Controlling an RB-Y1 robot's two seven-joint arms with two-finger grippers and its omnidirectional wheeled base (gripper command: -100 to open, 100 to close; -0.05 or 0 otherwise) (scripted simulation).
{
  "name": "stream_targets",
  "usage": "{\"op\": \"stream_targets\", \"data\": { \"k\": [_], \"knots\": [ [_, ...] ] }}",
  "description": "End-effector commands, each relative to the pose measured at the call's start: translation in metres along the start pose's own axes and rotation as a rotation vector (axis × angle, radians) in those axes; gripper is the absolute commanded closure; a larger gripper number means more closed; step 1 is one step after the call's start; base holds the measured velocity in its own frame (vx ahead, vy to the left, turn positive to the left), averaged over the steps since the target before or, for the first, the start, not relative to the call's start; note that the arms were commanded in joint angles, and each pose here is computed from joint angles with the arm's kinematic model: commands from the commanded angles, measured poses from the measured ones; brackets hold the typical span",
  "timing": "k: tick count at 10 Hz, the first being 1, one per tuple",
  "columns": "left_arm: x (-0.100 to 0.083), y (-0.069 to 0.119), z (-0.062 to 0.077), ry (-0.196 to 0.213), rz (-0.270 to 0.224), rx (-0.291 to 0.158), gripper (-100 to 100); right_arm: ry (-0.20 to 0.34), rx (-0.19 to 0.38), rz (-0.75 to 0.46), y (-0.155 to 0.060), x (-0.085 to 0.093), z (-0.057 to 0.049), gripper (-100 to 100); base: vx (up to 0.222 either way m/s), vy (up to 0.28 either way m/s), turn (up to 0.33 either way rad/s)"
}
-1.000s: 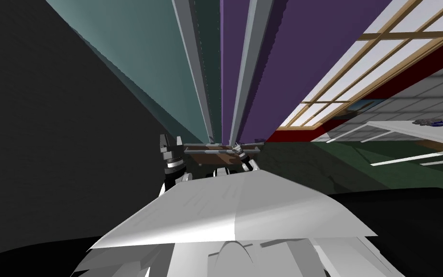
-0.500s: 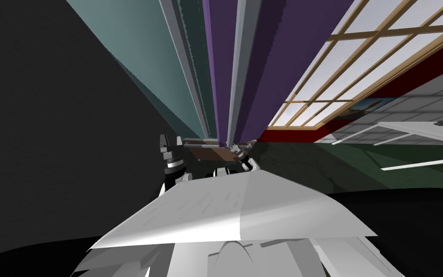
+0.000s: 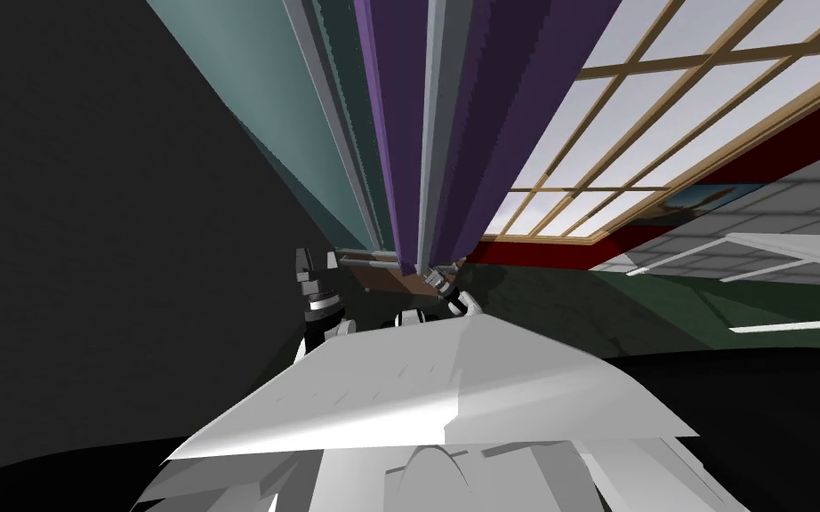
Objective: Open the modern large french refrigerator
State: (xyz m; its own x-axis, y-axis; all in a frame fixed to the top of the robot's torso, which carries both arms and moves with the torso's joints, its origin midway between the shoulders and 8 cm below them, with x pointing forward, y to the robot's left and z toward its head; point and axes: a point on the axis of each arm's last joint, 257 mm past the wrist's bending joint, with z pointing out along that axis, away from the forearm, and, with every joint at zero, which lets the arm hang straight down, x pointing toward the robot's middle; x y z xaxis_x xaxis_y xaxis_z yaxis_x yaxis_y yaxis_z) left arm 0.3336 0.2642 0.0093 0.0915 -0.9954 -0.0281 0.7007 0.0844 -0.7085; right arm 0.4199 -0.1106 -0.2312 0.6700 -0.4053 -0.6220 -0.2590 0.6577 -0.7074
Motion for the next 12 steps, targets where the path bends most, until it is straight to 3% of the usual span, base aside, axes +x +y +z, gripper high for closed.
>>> {"op": "stream_targets", "data": {
  "k": [1, 6, 7, 8, 12],
  "knots": [
    [0.000, 0.000, 0.000, 0.000, 0.000, 0.000, 0, -0.069, -0.040, 0.021, 0.011, -0.021, 0.006, 100, -0.103, -0.208, 0.123],
    [0.000, 0.000, 0.000, 0.000, 0.000, 0.000, 0, -0.184, -0.134, 0.073, 0.035, -0.053, 0.007, 100, -0.116, -0.221, 0.122],
    [0.000, 0.000, 0.000, 0.000, 0.000, 0.000, 0, -0.151, -0.127, 0.067, 0.034, -0.044, 0.003, 100, -0.069, -0.103, 0.021],
    [0.000, 0.000, 0.000, 0.000, 0.000, 0.000, 0, -0.199, -0.168, 0.089, 0.045, -0.059, -0.001, 100, -0.037, -0.184, 0.124],
    [0.000, 0.000, 0.000, 0.000, 0.000, 0.000, 0, -0.296, -0.237, 0.125, 0.060, -0.087, -0.007, 100, -0.064, -0.257, 0.127]
  ]
}}
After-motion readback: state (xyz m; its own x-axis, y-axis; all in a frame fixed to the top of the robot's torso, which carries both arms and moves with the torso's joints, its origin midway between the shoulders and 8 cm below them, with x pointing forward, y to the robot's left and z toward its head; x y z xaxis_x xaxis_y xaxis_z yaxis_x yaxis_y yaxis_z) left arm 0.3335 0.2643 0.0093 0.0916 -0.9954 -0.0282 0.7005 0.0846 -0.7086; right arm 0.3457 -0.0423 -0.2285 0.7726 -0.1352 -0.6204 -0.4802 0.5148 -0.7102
